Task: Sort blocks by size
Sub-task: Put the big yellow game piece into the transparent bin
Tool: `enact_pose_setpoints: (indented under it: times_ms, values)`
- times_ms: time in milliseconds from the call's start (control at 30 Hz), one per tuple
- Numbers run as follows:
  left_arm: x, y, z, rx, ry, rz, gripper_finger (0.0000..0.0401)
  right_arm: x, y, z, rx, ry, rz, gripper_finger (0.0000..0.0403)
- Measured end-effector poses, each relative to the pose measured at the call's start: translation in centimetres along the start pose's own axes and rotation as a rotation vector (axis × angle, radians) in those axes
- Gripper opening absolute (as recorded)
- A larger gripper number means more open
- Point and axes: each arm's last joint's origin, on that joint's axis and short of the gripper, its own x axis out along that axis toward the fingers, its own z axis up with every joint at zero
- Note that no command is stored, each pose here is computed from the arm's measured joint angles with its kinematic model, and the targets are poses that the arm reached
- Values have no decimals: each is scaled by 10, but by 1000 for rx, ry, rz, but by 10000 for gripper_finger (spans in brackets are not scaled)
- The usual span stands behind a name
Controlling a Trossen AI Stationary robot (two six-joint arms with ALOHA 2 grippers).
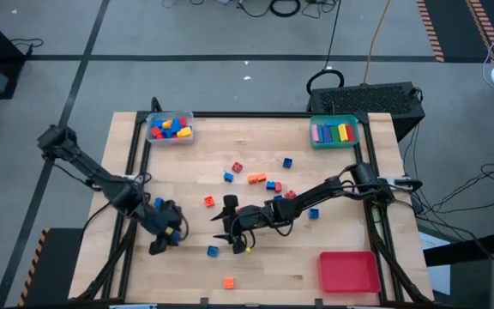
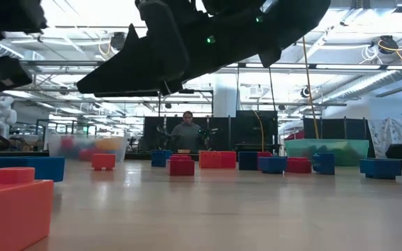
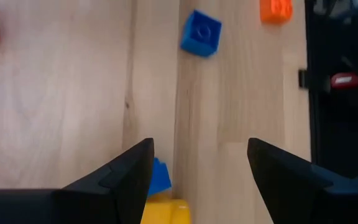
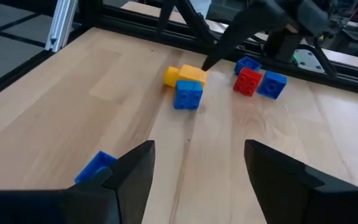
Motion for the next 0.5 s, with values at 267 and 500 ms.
enact_pose_setpoints:
  times_ms: [267,500]
  values:
    - [18,-7,-11,-7,70,63,258,0,0,-2,-2,18,3,235]
    - [32,-10,-19,-2,138,107,258,0,0,-2,-3,18,2,235]
